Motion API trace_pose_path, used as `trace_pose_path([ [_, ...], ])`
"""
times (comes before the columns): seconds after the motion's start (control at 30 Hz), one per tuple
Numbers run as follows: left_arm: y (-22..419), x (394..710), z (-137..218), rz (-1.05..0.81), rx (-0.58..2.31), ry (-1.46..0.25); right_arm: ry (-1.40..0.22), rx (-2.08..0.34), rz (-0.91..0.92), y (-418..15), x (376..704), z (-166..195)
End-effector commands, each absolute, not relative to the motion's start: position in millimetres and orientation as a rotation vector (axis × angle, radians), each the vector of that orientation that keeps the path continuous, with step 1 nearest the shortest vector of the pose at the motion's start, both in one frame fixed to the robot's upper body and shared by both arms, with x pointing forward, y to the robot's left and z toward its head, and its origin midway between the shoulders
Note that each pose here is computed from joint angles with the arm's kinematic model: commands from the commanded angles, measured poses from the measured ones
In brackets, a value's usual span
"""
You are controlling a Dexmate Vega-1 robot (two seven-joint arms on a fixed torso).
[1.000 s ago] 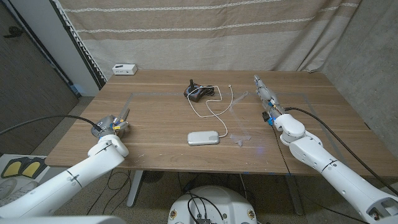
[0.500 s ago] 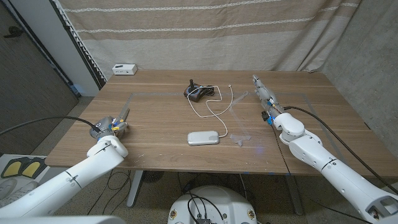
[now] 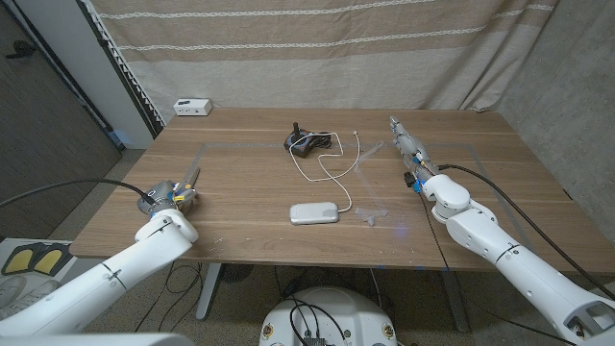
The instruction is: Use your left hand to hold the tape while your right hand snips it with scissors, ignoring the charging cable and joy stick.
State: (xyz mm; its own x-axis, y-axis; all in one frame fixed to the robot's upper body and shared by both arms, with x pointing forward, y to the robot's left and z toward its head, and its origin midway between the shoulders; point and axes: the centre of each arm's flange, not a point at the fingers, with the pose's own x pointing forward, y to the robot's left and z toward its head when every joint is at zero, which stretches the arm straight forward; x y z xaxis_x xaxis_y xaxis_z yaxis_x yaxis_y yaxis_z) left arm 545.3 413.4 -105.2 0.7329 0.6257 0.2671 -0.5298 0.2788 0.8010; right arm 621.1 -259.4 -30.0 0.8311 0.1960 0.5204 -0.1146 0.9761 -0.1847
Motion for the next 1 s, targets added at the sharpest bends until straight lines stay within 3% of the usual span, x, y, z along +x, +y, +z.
trace_pose_path([
  [0.03, 412.5, 545.8, -103.1, 0.778, 1.061, 0.119, -0.551, -0.141, 0.169, -262.5, 624.7, -38.2],
  [1.0, 412.9, 550.3, -101.2, 0.77, 1.075, 0.133, -0.524, -0.136, 0.167, -266.4, 634.3, -44.0],
])
